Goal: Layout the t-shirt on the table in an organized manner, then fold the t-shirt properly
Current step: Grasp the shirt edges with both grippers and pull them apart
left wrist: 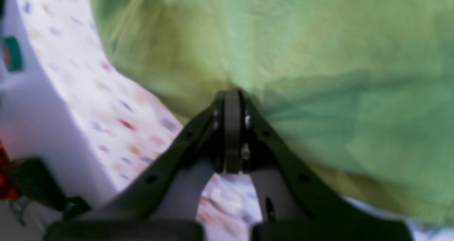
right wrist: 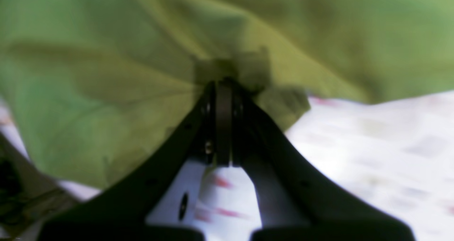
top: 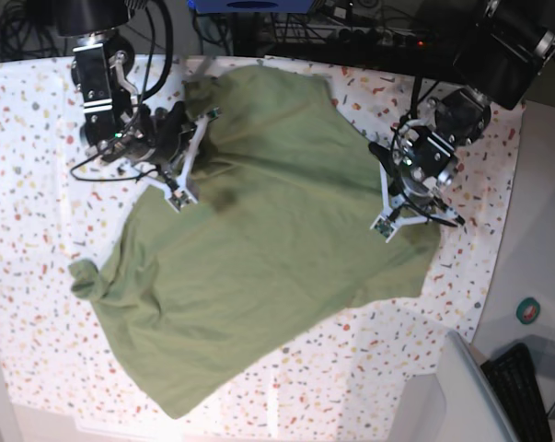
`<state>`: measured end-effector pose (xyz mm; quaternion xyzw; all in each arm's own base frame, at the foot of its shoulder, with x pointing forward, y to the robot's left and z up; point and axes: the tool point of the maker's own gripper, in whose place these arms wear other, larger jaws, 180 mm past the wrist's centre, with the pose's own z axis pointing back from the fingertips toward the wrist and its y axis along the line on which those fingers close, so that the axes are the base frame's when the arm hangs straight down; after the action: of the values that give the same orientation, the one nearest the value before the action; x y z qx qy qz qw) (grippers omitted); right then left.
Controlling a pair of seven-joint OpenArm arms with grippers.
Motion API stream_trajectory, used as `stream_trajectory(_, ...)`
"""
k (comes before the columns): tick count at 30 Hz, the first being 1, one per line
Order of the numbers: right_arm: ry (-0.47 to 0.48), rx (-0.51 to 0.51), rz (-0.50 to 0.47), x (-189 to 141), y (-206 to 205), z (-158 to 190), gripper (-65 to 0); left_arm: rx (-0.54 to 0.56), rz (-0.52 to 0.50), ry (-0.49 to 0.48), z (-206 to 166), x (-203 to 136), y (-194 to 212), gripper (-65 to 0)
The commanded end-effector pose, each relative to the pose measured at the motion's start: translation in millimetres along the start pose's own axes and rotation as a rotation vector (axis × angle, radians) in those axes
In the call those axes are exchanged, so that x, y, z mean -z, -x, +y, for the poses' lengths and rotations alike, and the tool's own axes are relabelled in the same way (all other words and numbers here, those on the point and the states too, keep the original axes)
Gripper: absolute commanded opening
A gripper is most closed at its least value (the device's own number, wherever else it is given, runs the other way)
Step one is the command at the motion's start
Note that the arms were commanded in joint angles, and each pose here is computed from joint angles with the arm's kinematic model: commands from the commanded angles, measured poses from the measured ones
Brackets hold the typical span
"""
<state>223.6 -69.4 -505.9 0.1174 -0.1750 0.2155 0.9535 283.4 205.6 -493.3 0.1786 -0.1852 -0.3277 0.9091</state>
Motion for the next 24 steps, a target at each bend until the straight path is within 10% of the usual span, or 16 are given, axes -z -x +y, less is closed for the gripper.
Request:
stream_trajectory(1, 0.114, -0.005, 0.087, -4.5, 14.8, -37.2, -65.0, -0.007, -0.016, 0.079, -24.9, -9.1, -6.2, -65.0)
stream_trajectory(17, 0.257, 0.097, -0.048, -10.2, -87.4, -190.1, -65.0, -0.107, -0.18, 0.339, -148.4, -77.7, -99.5, -65.0)
stream_trajectory(24, 0.383, -0.022, -0.14, -64.4, -110.6, -203.7, -65.0, -0.215, -0.254, 0.233, -74.7, -102.7, -118.3, -65.0)
